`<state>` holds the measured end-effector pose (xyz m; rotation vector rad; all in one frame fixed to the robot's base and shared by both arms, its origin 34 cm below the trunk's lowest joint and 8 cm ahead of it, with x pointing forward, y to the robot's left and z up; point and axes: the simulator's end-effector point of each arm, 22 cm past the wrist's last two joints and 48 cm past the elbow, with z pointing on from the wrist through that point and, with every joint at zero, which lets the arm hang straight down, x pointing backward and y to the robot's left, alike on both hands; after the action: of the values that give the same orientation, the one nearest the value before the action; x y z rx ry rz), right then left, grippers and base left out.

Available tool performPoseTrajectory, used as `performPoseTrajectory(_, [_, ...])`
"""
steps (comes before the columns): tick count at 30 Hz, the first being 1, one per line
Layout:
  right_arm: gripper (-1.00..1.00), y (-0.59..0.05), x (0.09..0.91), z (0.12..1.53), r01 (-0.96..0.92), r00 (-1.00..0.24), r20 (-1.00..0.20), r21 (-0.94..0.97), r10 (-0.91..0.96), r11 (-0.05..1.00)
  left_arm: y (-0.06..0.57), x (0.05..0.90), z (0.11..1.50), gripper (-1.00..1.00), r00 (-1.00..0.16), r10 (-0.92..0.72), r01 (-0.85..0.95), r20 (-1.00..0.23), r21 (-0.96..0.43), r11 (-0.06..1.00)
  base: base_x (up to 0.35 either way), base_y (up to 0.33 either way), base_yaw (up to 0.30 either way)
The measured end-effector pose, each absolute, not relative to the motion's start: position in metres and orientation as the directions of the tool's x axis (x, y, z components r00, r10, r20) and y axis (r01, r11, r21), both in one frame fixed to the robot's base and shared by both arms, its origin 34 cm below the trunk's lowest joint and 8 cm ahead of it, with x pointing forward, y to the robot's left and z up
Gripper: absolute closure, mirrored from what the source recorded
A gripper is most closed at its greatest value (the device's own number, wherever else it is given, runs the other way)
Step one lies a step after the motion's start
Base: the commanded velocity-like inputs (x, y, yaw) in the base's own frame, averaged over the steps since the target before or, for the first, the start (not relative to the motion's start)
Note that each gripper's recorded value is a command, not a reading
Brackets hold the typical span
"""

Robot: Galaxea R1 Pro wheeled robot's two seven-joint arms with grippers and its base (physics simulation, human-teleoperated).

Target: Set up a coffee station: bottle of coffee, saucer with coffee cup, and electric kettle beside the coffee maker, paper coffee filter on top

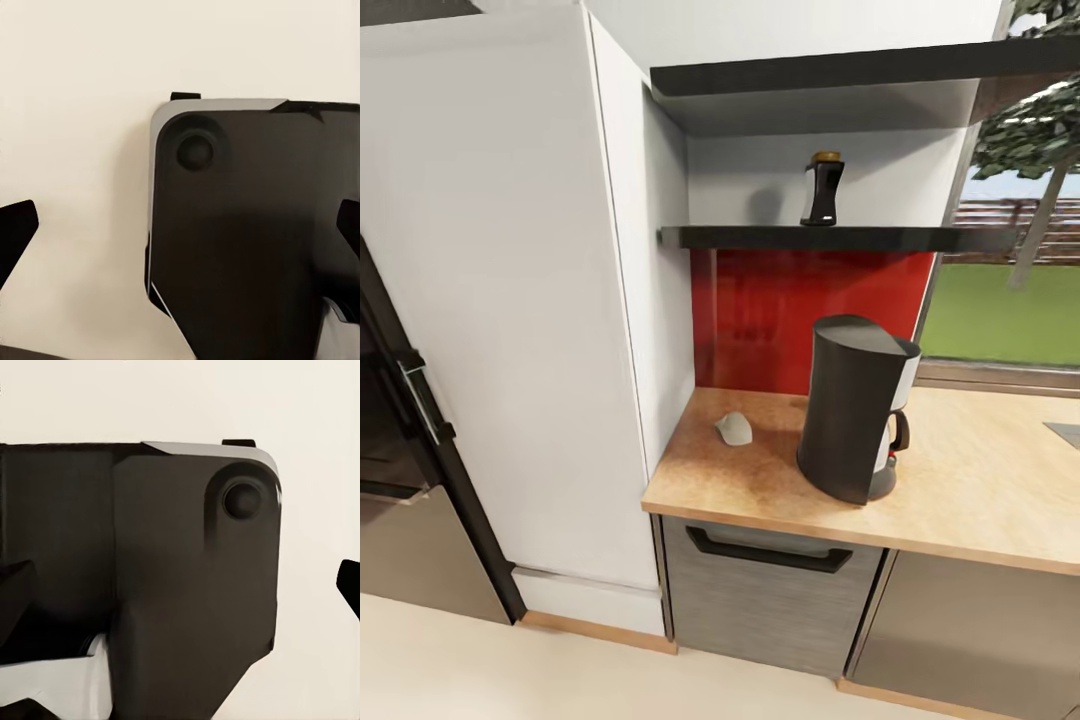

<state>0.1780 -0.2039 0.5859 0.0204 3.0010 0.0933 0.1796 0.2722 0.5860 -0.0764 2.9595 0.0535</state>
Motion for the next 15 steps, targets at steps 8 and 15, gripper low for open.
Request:
performPoseTrajectory(8, [-1.00,-0.204,0.175,0.593,0.009,-0.990,-0.138,0.064,0.018,0.998,0.272,0.176,0.593,-1.00,-0.983,-0.048,-0.054,-0.179,0.031,0.998,0.000,0.000,-0.198])
performPoseTrajectory(15, [-1.00,-0.204,0.173,0.600,0.009,-0.990,-0.138,0.063,0.018,0.998,0.273,0.174,0.600,-1.00,-0.983,-0.048,-0.054,-0.179,0.032,0.998,0.000,0.000,-0.068])
